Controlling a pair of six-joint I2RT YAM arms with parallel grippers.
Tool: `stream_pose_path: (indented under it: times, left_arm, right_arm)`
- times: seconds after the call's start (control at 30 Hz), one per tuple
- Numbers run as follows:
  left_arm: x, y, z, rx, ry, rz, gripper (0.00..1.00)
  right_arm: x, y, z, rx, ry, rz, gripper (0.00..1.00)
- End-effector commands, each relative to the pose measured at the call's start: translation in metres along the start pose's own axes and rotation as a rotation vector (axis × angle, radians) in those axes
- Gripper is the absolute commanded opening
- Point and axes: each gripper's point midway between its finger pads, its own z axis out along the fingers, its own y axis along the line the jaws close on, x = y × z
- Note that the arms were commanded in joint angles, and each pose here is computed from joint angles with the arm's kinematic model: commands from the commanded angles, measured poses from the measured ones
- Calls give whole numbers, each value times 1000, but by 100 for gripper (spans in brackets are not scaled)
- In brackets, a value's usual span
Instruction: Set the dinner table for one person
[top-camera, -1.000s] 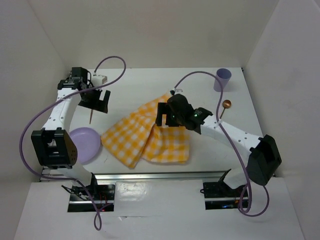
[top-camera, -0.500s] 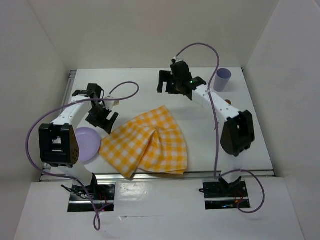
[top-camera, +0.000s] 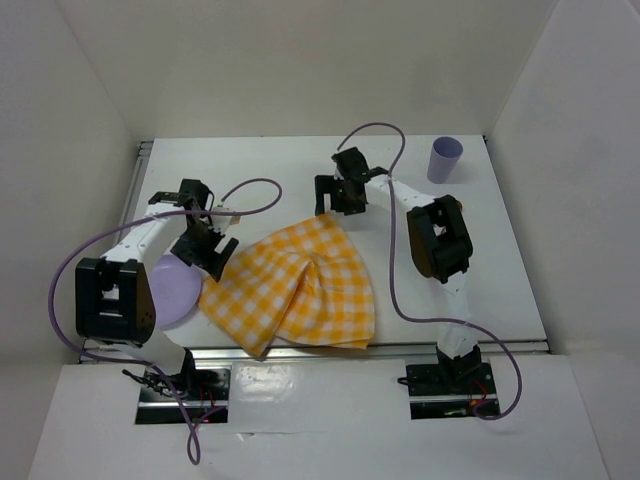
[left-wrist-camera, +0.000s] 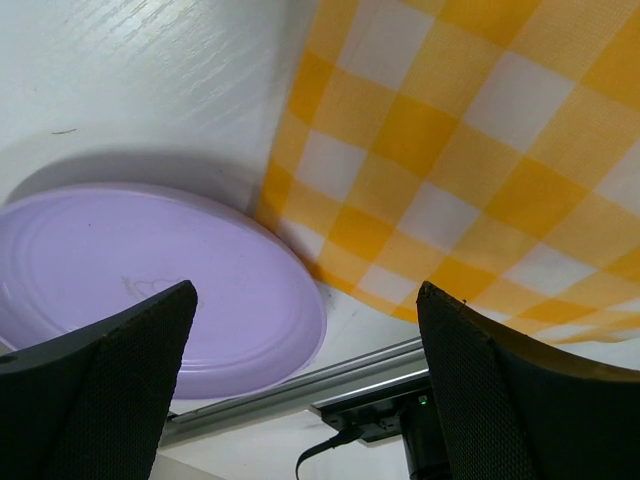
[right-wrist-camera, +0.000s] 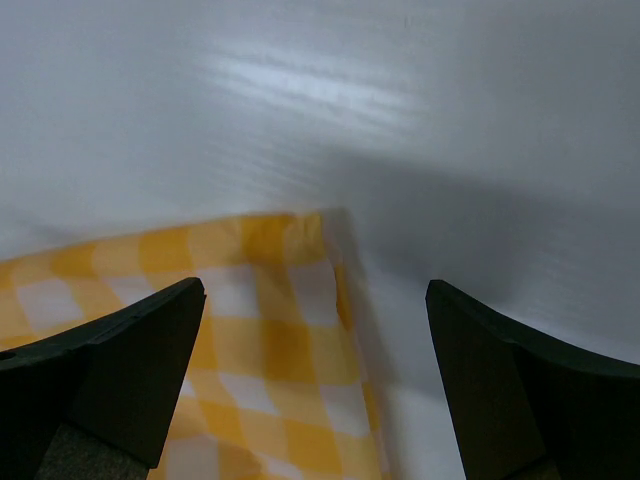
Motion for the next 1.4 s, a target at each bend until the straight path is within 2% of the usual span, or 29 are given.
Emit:
stream_pose_path:
  times: [0.0, 0.2, 0.27, 0.33, 0.37, 0.47, 0.5, 0.57, 0.6, 0.63, 0.73, 0.77, 0.8, 0.93, 0.97, 1.03, 1.07, 1.17, 1.23, 1.3, 1.37]
  left_arm:
    - [-3, 5, -4, -35, -14, -31, 96]
    - [-9, 6, -6, -34, -36, -29, 96]
    - [-9, 6, -6, -34, -36, -29, 96]
    - [-8, 8, -6, -45, -31, -29, 96]
    - [-5, 7, -4, -42, -23, -30, 96]
    - [-6, 4, -4, -28, -29, -30, 96]
    - [-7, 2, -3, -13, -34, -30, 96]
    - [-8, 1, -3, -5, -38, -17, 96]
    - [-13, 0, -6, 1, -54, -16, 96]
    - [-15, 0, -2, 16, -47, -8, 96]
    - [-28, 4, 1, 28, -60, 21, 96]
    - [-36, 3, 4, 36, -67, 31, 96]
    - [-39, 1, 15, 53, -35, 40, 96]
    - [-91, 20, 34, -4, -86, -2, 96]
    - [-117, 28, 28, -24, -146, -42, 96]
    - [-131, 31, 47, -2, -128, -85, 96]
    - [-155, 33, 41, 11, -179, -110, 96]
    - [-180, 30, 56, 87, -170, -144, 95]
    - [-176, 25, 62, 147, -117, -171, 90]
    - [-168, 27, 67, 133, -64, -200, 84]
    - [-151, 31, 67, 140, -28, -231, 84]
  right_arm:
    - [30, 7, -8, -14, 50, -38, 100]
    - [51, -11, -6, 54, 84, -34, 100]
    - [55, -15, 8, 57, 93, -44, 100]
    - [47, -13, 16, 51, 75, -46, 94]
    - [50, -13, 25, 42, 87, -44, 77]
    - [41, -12, 29, 8, 84, 24, 42]
    - [46, -26, 31, 18, 95, 87, 15]
    - [32, -45, 19, 11, 46, 149, 0]
    - [34, -45, 16, 9, 42, 149, 0]
    - [43, -67, 11, 36, 52, 184, 0]
    - [24, -100, -18, 56, -33, 155, 0]
    - [32, -106, -24, 47, -27, 137, 0]
    - [19, -104, -38, 21, -75, 102, 0]
    - [15, -98, -50, -51, -68, -59, 0]
    - [12, -97, -47, -59, -65, -69, 0]
    - [13, -96, -44, -69, -47, -64, 0]
    - [16, -97, -41, -68, -37, -61, 0]
    - [14, -94, -44, -82, -48, -66, 0]
    - [15, -95, -46, -71, -50, -65, 0]
    - [10, -101, -49, -31, -66, -67, 0]
    - [5, -100, -59, -17, -90, -72, 0]
